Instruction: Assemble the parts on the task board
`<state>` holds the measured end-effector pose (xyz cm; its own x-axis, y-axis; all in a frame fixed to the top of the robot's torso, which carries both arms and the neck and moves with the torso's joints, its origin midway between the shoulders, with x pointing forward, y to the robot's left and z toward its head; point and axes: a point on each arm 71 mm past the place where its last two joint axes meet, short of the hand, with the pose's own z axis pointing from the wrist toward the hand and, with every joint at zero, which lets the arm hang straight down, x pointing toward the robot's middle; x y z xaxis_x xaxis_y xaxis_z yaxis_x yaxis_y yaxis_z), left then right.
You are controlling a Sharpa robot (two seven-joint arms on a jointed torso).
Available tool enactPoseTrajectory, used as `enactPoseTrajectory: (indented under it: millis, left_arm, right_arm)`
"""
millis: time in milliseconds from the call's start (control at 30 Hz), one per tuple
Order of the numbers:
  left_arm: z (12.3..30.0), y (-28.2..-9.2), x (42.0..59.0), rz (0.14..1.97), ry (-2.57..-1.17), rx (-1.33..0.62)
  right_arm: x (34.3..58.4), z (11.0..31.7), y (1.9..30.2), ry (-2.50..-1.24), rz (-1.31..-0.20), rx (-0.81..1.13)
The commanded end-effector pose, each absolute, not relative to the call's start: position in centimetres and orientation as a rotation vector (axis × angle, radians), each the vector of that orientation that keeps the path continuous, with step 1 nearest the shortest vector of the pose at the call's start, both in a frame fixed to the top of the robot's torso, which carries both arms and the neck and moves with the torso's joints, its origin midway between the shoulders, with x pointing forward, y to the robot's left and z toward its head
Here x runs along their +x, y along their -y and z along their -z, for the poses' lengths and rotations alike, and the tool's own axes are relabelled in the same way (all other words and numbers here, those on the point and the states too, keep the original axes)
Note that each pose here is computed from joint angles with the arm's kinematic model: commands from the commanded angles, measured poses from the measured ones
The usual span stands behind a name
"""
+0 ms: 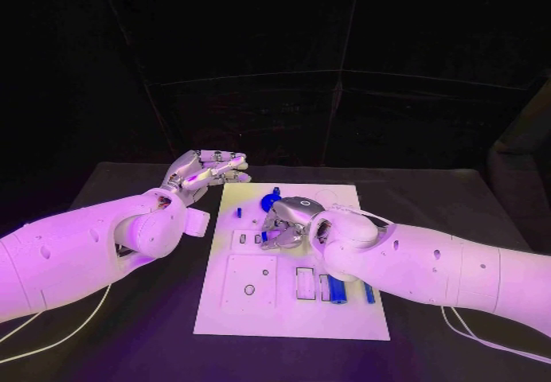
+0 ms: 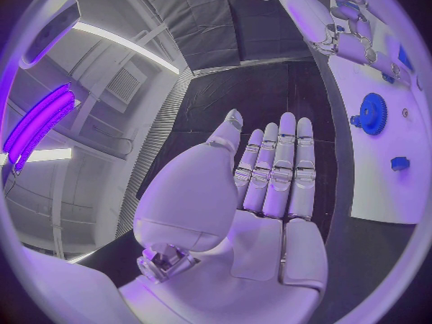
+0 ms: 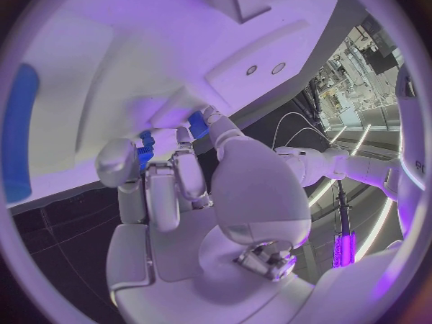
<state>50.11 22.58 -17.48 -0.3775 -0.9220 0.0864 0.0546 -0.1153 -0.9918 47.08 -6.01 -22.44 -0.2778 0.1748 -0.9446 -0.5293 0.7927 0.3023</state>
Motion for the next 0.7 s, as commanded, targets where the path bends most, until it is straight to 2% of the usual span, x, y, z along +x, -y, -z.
enactPoseTrajectory:
  millis: [33, 300, 500, 600, 700]
  left_arm:
    - [17.3, -22.4, 50.1, 1.616, -1.378, -1.012]
    - [17.4, -22.6, 50.2, 1.604, -1.389, -1.001]
    - [17.4, -22.6, 50.1, 1.583, -1.436, -0.922]
    - [17.6, -22.5, 50.1, 1.569, -1.494, -0.872]
    - [18.1, -22.3, 50.0, 1.547, -1.614, -0.845]
  right_arm:
    - [47.0, 21.7, 6.1, -1.632, -0.729, -0.234]
    - [46.0, 20.8, 6.8, -1.541, -0.832, -0.235]
    - [44.8, 18.9, 8.8, -1.519, -1.071, -0.259]
    - [45.3, 17.4, 10.3, -1.558, -1.133, -0.186]
    - [46.4, 16.1, 12.6, -1.605, -1.177, -0.041]
